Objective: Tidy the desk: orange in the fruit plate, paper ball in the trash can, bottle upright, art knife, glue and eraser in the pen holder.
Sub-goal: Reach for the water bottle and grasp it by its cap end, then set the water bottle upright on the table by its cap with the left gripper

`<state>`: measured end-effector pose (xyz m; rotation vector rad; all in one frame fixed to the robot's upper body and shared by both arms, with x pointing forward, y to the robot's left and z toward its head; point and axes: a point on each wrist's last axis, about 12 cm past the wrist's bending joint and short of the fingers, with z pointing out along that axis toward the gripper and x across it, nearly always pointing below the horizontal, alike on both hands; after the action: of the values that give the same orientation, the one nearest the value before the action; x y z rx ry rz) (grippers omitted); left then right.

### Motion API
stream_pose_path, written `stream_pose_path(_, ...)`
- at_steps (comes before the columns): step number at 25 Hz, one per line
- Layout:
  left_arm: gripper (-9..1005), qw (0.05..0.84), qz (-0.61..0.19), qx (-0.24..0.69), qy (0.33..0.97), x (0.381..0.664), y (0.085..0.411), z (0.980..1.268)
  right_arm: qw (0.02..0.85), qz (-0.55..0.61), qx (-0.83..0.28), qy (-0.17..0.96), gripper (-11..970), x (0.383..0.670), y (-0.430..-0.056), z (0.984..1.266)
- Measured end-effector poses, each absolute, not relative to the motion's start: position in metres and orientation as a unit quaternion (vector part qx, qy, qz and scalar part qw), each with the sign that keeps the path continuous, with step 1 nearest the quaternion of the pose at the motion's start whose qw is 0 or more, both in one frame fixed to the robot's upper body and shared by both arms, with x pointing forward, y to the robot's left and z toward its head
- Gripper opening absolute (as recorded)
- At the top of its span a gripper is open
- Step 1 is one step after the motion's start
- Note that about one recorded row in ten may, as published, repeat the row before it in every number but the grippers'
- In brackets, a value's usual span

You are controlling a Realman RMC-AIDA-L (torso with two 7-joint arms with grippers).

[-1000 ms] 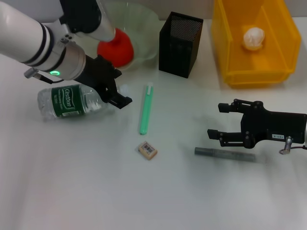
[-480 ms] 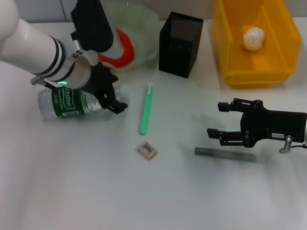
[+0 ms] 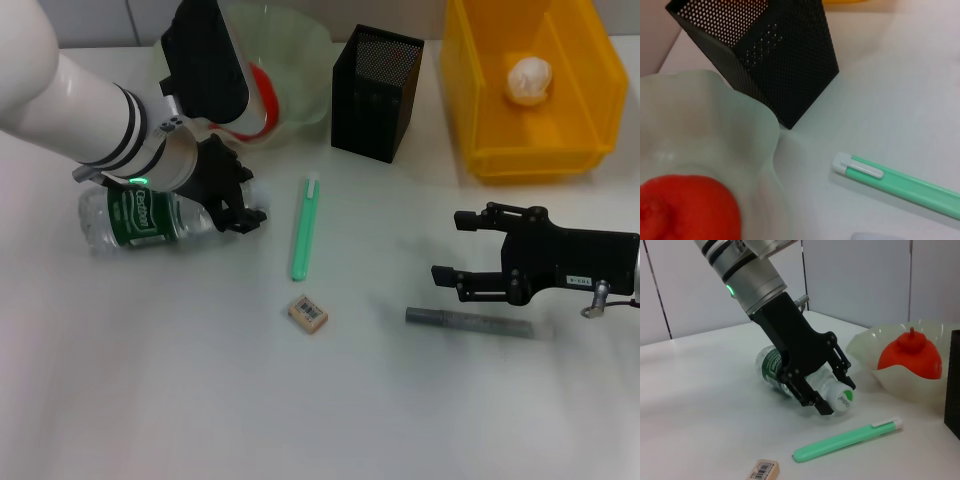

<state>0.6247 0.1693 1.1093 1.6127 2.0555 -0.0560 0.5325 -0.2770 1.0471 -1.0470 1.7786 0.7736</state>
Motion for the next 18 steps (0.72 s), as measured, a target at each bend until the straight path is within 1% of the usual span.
stream_pose_path(3,703,0.261,-0.021,0.595,0.759,0.625,0.169,1.11,0.452,0.313,-0.423,0.72,826,0.533,-0.277,1.047)
stream_pose_path(8,460,0.266,-0.028,0.585,0.766,0.625,0.168,1.114,0.455,0.313,-0.419,0.721,825,0.533,-0.278,1.048)
stream_pose_path(13,451,0.276,-0.036,0.568,0.774,0.625,0.171,1.122,0.455,0.313,-0.418,0.721,825,0.534,-0.278,1.048)
stream_pose_path(18,452,0.297,-0.079,0.533,0.788,0.623,0.182,1.139,0.455,0.314,-0.417,0.722,825,0.533,-0.278,1.048)
